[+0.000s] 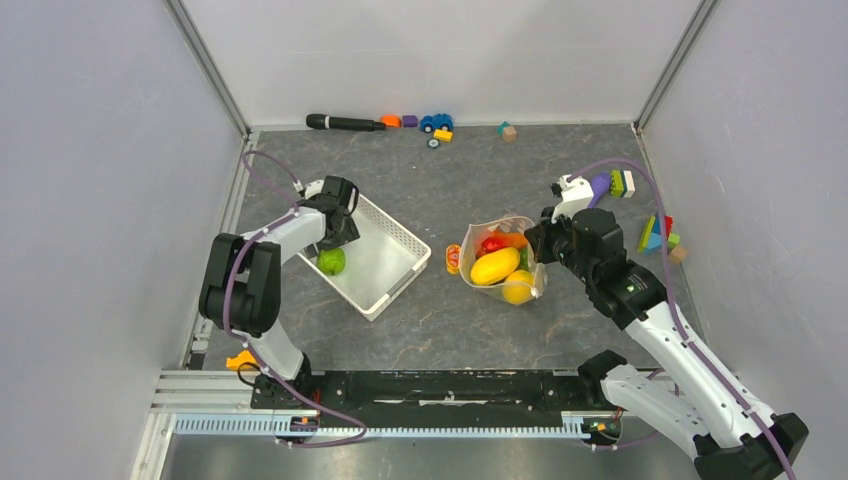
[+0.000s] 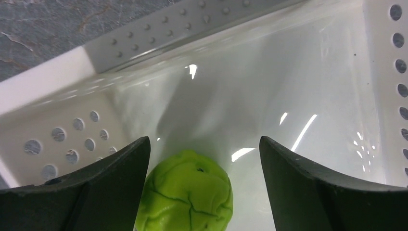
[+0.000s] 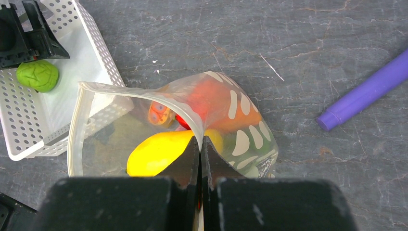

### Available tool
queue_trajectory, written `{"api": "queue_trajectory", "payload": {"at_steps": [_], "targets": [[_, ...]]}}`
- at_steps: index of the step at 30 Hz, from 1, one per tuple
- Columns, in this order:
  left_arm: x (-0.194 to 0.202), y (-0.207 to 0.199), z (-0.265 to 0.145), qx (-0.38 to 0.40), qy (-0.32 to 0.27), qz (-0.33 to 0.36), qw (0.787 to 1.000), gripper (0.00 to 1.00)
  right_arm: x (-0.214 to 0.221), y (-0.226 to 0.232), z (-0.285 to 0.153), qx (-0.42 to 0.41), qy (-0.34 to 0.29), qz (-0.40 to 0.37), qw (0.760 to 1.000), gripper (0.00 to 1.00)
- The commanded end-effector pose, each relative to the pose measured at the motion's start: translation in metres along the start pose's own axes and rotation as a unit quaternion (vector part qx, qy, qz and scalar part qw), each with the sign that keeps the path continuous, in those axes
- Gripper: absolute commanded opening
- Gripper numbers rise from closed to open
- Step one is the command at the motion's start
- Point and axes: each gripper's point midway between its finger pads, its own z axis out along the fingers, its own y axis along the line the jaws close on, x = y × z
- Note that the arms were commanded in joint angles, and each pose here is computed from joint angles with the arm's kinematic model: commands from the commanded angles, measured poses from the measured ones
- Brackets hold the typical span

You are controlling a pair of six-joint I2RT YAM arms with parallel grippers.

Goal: Place the food in the zip-top bag and seal the zipper
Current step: Pick up the fake fruit from the bin.

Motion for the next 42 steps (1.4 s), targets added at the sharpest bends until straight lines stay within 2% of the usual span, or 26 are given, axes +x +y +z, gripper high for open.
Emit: {"api": "queue_trajectory", "payload": {"at_steps": [1,9,17,25,29,37,42], "targets": [[0.002,-0.009,0.005,0.014,0.005,-0.029,0.999,0.84,-0.013,0.001,0.000,0.001,-0.026,-0.002,1.000,0.00],[0.008,-0.017,0.004,0.035,0.021,-0.028,0.999,0.78,-0.011,0.001,0.002,0.000,-0.021,-0.003,1.000,0.00],[0.023,-0.011,-0.005,0.042,0.048,-0.013,0.998,0.77,-0.011,0.001,0.002,0.001,-0.021,-0.003,1.000,0.00],[0.037,-0.018,-0.018,0.082,0.069,0.007,0.994,0.77,-0.011,0.001,0.003,0.002,-0.019,-0.003,1.000,0.00],[0.040,-0.021,-0.023,0.094,0.069,0.015,0.993,0.70,-0.010,0.000,0.003,0.004,-0.019,-0.003,1.000,0.00],[0.038,-0.035,-0.039,0.125,0.060,0.021,0.990,0.43,-0.011,-0.002,0.003,0.009,-0.022,-0.002,1.000,0.00],[0.019,-0.039,-0.060,0.149,0.029,0.003,0.988,0.37,-0.011,-0.003,0.002,0.011,-0.022,-0.002,1.000,0.00]]}}
